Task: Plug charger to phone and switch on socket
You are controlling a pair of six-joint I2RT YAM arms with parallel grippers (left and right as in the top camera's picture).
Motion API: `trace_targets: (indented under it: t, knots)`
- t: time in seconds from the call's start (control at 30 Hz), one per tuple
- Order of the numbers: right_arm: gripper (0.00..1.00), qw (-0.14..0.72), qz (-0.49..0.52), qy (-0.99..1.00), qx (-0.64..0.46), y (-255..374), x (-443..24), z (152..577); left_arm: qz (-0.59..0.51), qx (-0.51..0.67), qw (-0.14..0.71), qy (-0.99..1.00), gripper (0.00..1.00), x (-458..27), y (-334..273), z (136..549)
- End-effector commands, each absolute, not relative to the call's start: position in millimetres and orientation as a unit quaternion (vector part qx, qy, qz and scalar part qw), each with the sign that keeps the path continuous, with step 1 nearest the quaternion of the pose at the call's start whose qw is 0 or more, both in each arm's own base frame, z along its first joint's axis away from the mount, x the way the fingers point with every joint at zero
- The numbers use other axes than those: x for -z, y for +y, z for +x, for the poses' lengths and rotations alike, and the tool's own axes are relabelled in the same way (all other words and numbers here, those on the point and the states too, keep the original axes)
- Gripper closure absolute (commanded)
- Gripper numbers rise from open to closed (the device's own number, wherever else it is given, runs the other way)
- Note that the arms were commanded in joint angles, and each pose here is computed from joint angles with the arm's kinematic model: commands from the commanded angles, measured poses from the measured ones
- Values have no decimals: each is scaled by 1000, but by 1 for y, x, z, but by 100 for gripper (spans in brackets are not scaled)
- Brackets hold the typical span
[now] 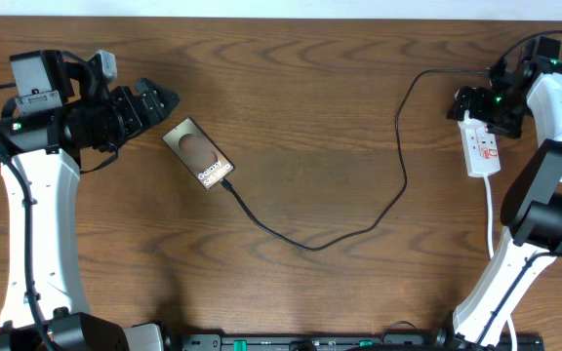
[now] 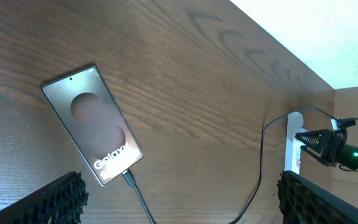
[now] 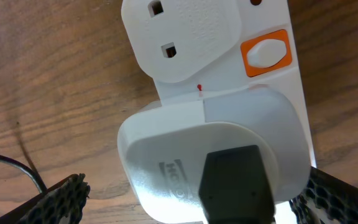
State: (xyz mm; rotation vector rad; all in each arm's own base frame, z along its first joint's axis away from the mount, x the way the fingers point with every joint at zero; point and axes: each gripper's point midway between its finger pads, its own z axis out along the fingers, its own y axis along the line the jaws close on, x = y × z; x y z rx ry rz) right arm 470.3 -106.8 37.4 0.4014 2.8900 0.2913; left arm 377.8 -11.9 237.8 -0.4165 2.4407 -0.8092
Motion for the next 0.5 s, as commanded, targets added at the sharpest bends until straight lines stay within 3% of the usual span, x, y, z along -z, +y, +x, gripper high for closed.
trace_targets:
  t: [0.0, 0.47]
  knots:
    - [1, 96, 121, 975, -160, -66, -34, 475, -143, 289, 267, 908, 7, -236, -9, 379]
    - [1, 92, 127, 974, -165, -59, -33, 474, -144, 290, 267, 908, 8, -236, -9, 379]
